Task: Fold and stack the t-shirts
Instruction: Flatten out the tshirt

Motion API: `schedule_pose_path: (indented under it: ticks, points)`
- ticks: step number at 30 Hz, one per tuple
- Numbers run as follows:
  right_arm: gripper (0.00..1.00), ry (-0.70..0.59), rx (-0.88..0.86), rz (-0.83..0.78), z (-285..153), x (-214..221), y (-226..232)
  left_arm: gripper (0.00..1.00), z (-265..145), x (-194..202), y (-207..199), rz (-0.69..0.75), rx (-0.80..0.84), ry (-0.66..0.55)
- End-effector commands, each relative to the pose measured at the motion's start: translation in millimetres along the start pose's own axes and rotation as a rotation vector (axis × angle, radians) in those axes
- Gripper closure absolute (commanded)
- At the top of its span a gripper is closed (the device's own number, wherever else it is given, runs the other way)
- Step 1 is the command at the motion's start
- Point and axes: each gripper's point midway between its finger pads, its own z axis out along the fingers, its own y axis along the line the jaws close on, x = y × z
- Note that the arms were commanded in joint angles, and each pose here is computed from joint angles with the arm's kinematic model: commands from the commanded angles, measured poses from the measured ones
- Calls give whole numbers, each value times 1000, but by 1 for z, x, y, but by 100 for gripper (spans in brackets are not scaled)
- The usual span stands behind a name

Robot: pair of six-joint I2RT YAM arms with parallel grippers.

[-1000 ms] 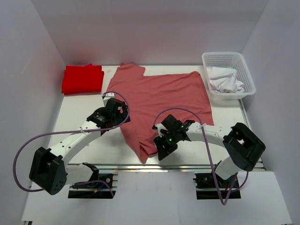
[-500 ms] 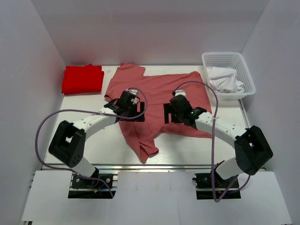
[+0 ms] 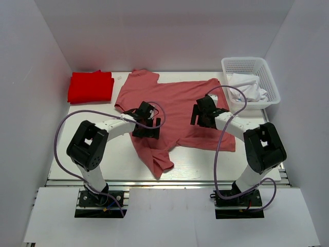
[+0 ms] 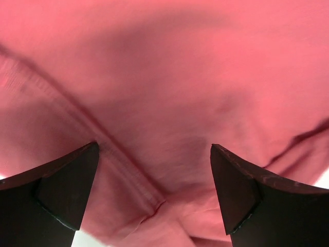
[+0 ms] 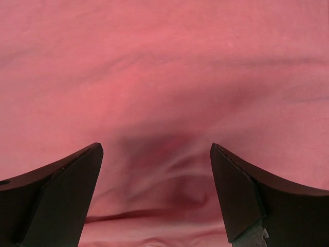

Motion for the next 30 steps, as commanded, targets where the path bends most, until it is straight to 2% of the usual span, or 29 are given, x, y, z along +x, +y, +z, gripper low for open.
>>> schedule_pose_path:
  ticks: [1, 5, 10, 12, 14, 15, 16, 18, 24, 26, 28, 29, 30]
  points:
    - [10, 2, 7, 69, 7, -4, -9, 0, -13, 16, 27, -51, -136, 56]
    - [10, 62, 25, 82, 16, 16, -20, 0, -39, 47, 63, -158, -326, 115]
    - [10, 108, 59, 98, 22, 30, -36, 0, -74, 101, 95, -262, -533, 245]
    - [10, 121, 67, 119, 24, 33, -40, 0, -91, 107, 108, -322, -625, 222]
    - [10, 131, 61, 131, 23, 36, -42, 0, -114, 121, 121, -361, -722, 258]
    - [10, 132, 64, 135, 24, 37, -44, 0, -124, 117, 124, -410, -753, 216]
    - [10, 133, 65, 136, 24, 38, -44, 0, -136, 126, 128, -420, -792, 239]
    - [10, 122, 61, 138, 22, 35, -45, 0, -149, 129, 132, -491, -829, 210]
    - [10, 108, 55, 126, 20, 32, -47, 0, -176, 121, 134, -591, -744, 56]
    - [10, 75, 27, 110, 16, 24, -43, 0, -174, 99, 125, -601, -656, -31]
    - [10, 47, -28, 61, 13, 18, -35, 0, -166, 79, 116, -509, -569, -64]
    - [10, 27, -48, 52, 12, 13, -32, 0, -160, 52, 106, -497, -492, -147]
    - [10, 5, -88, 20, 6, 8, -26, 0, -157, 40, 101, -469, -456, -177]
